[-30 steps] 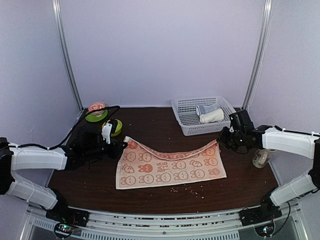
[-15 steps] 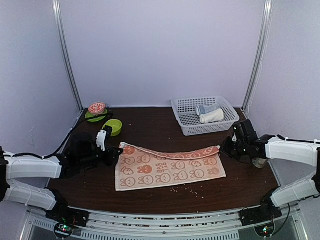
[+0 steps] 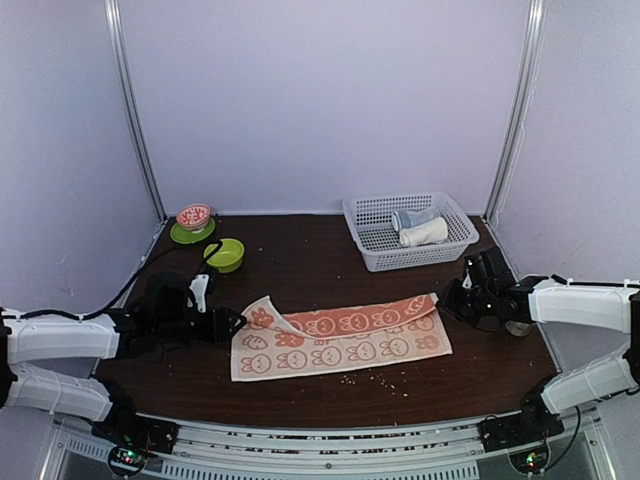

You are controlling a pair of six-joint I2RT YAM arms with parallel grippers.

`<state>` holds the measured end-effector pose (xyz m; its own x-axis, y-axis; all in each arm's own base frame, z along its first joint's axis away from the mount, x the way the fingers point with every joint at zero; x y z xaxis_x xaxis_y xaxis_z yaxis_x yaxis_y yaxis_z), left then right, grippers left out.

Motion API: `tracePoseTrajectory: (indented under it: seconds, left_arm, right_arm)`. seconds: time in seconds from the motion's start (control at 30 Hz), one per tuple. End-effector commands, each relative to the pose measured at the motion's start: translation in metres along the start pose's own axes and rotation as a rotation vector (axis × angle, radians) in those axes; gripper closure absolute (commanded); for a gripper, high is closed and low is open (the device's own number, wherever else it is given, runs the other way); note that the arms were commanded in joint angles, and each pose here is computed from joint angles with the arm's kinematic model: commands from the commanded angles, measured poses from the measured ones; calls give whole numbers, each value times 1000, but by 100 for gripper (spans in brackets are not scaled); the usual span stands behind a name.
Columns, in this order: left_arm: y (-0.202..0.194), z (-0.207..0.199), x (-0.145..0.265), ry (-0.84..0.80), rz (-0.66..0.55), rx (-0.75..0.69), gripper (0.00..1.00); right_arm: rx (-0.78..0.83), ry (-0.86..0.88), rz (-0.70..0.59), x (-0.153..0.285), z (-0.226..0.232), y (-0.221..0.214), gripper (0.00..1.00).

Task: Roll the towels
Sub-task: Pick up the towel from the center of the board.

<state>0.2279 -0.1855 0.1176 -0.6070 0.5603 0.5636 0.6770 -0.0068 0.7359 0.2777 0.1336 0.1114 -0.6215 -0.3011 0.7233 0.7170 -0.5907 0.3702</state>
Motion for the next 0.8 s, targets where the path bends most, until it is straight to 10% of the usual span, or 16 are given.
tracePoseTrajectory:
  seconds: [0.0, 0.37, 0.77]
  left_arm:
    - [14, 0, 12, 57, 11, 237, 39]
    - [40, -25, -43, 167, 219, 564, 46]
    - [44, -7, -86, 415, 324, 839, 28]
  right_arm:
    - [7, 27, -5, 0, 7, 4, 100]
    - [25, 40, 34, -8, 8, -4, 100]
    - [71, 60, 50, -4, 12, -6, 100]
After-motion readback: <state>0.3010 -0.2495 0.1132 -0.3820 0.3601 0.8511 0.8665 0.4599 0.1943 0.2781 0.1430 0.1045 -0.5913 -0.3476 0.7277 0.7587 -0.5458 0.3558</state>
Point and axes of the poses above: each gripper's point midway between its finger pads, its own x axis back along the fingers, its own z axis along the line the jaws close on, y = z × x, the point moved 4 cm from there along x, back along the fingers, and after that the axes turned 5 degrees about -x, right-handed, at the moved point
